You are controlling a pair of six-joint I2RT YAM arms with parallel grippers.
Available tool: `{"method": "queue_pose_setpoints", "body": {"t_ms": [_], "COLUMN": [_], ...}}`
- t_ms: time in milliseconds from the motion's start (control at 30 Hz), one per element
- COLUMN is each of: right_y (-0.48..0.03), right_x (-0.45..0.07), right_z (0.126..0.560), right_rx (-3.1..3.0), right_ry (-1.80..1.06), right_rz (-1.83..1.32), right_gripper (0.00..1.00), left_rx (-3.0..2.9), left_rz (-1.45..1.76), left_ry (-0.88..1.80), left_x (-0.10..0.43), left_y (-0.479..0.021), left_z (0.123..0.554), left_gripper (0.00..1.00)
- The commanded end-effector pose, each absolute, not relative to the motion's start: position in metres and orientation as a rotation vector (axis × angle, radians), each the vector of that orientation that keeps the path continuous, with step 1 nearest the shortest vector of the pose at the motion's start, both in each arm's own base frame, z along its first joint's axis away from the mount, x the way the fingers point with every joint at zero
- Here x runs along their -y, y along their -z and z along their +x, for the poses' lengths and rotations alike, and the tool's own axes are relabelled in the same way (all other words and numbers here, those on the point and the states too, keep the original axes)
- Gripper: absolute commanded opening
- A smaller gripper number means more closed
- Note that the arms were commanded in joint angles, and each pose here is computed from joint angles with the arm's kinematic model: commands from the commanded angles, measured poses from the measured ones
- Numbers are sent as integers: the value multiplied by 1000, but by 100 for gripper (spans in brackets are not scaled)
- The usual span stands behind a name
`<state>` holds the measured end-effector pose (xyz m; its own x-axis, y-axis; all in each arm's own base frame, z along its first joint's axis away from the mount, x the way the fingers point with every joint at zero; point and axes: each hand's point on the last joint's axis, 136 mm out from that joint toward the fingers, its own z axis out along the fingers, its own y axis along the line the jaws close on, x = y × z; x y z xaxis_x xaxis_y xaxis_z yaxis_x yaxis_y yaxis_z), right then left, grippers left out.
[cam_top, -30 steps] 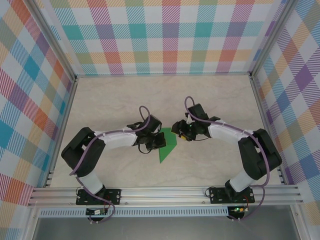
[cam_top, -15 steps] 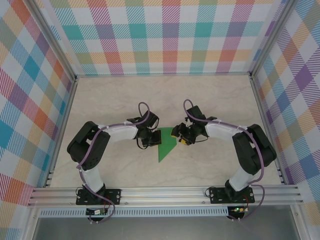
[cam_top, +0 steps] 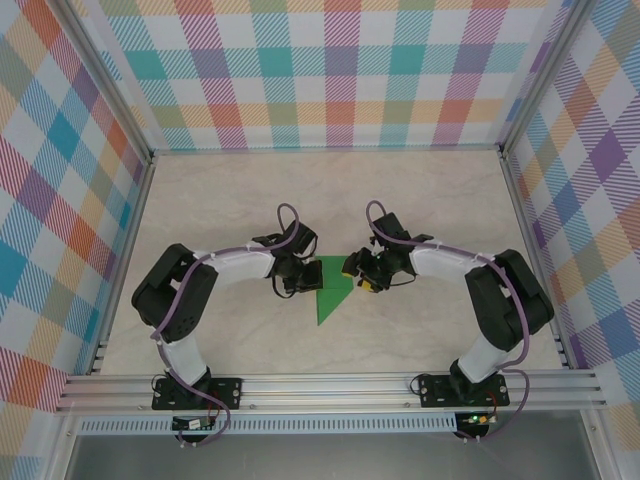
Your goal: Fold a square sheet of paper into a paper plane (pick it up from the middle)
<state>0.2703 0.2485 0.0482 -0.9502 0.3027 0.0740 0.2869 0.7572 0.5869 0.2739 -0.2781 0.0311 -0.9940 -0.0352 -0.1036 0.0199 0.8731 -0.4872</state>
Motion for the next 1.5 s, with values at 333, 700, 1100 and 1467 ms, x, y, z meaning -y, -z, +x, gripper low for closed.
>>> {"method": "queue_pose_setpoints", "body": {"t_ms": [333, 700, 1100, 1467], "right_y": [-58, -54, -52, -43], "right_x": [-239, -244, -257, -270], "right_z": [266, 270, 262, 263], "right_rx": [-2869, -2880, -2931, -2952], "right_ry": [-937, -950, -1053, -1093], "right_rz": [560, 538, 453, 389], "right_gripper": [59, 63, 60, 50], "left_rx": [-2805, -2947, -3045, -3057], "left_rz": [108, 93, 28, -14], "left_ry": [1070, 900, 619, 595], "left_x": [299, 291, 255, 248], "left_y": [-76, -31, 5, 15], "left_z": [259, 253, 244, 239], "left_gripper": [17, 3, 0, 0]}}
